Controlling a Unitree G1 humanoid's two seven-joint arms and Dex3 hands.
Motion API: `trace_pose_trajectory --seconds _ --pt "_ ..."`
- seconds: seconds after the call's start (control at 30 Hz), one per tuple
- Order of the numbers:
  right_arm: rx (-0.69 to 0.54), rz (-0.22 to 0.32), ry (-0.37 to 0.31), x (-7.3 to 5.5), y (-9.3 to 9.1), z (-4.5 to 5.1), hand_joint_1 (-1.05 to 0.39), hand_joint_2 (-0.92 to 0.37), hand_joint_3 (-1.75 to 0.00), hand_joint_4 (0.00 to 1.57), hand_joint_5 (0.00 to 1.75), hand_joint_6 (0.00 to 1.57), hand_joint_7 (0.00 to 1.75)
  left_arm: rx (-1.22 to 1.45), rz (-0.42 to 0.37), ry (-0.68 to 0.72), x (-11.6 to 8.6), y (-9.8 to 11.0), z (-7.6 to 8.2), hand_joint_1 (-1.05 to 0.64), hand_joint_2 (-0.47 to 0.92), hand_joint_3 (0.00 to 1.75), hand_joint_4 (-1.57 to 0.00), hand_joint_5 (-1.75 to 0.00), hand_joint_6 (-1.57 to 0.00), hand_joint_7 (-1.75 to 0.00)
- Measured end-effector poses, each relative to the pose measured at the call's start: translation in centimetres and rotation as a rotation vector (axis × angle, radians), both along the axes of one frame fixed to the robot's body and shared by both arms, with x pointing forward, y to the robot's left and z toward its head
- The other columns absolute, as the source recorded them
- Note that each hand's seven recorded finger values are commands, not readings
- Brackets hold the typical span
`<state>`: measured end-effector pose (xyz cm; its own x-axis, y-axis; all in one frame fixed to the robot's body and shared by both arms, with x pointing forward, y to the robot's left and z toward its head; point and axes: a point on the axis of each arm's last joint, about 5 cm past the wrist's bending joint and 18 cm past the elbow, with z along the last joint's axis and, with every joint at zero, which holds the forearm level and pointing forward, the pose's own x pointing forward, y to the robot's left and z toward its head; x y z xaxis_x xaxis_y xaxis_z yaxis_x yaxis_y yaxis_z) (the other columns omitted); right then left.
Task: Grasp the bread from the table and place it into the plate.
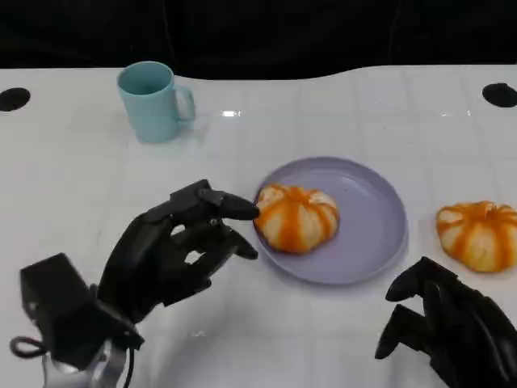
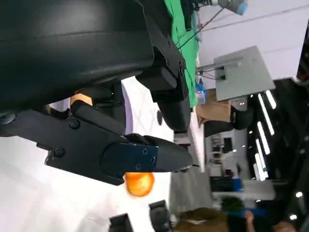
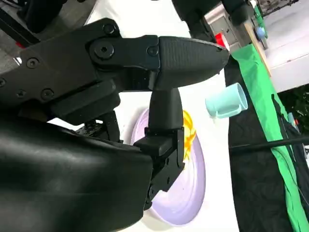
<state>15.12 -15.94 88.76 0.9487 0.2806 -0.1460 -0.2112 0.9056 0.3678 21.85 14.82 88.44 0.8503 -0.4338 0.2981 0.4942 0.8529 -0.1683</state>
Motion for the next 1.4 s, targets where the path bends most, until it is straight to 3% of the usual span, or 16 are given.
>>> trace_pose_trajectory --seconds 0.1,0.17,0.27,0.8,1.4 --pt "0.0 0.0 -0.001 0.0 0.0 0.01 -0.5 -0.92 -0.55 0.6 1.75 0.38 1.74 -0.036 0.002 0.058 -0.7 0.0 -0.6 -0.66 0.92 0.32 -0.47 -1.6 -0.5 -1.26" --pt "0.0 0.001 -0.001 0.0 0.0 0.02 -0.51 -0.92 -0.54 0.61 1.75 0.39 1.75 -0.052 0.009 0.068 -0.9 0.2 -0.7 -0.62 0.92 0.35 -0.55 -1.72 -0.48 -1.5" --pt "-0.002 0.0 0.0 0.0 0.0 0.07 -0.51 -0.92 -0.53 0.61 1.75 0.39 1.74 -0.121 0.031 0.087 -1.9 0.3 -1.0 -0.61 0.92 0.36 -0.61 -1.74 -0.48 -1.6" --pt "-0.003 0.003 0.006 0.0 0.0 0.11 -0.51 -0.92 -0.54 0.61 1.75 0.4 1.74 -0.295 0.037 0.287 -4.3 0.9 -2.5 -0.58 0.92 0.41 -0.71 -1.75 -0.5 -1.75" --pt "-0.007 0.004 0.0 0.0 -0.1 0.14 -0.52 -0.92 -0.53 0.63 1.75 0.42 1.74 -0.271 0.064 0.347 -5.4 1.1 -2.9 -0.57 0.92 0.43 -0.74 -1.75 -0.5 -1.75"
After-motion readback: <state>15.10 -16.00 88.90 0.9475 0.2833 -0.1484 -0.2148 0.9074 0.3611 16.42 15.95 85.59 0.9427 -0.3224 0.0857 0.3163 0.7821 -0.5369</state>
